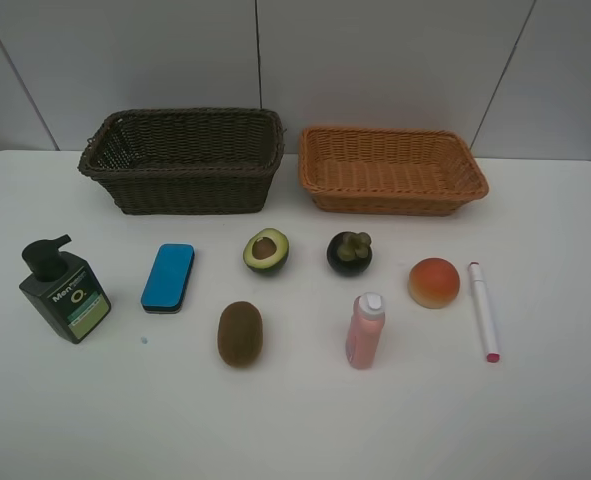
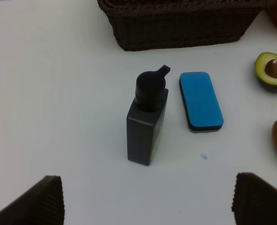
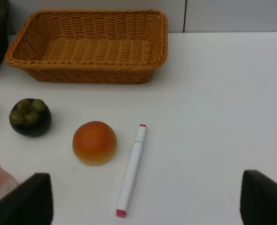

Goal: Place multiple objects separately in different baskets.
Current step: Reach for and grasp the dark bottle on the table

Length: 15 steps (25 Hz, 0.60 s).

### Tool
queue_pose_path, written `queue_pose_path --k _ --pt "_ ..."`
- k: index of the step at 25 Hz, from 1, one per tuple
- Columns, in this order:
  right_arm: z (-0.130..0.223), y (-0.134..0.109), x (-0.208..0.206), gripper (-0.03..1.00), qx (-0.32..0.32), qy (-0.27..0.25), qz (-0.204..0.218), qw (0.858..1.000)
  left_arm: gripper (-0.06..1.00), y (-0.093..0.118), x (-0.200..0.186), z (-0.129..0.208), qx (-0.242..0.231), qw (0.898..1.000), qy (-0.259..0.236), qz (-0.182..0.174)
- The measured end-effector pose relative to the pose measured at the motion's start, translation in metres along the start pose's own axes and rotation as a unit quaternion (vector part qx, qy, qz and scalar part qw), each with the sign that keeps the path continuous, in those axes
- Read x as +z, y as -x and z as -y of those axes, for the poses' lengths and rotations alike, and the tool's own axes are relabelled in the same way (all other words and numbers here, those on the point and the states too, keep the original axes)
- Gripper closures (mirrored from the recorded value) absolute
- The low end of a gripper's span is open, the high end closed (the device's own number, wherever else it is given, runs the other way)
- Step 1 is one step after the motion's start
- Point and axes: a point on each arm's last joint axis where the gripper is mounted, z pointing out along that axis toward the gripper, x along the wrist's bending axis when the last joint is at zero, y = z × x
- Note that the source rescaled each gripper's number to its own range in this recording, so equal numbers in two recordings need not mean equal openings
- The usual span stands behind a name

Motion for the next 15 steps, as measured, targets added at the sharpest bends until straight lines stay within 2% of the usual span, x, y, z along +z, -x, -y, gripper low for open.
queue_pose_path --k 15 --pt "0.0000 0.0000 0.0000 -0.03 0.000 0.000 0.000 1.000 0.12 0.0000 0.0000 0.0000 0.000 1.000 0.000 0.000"
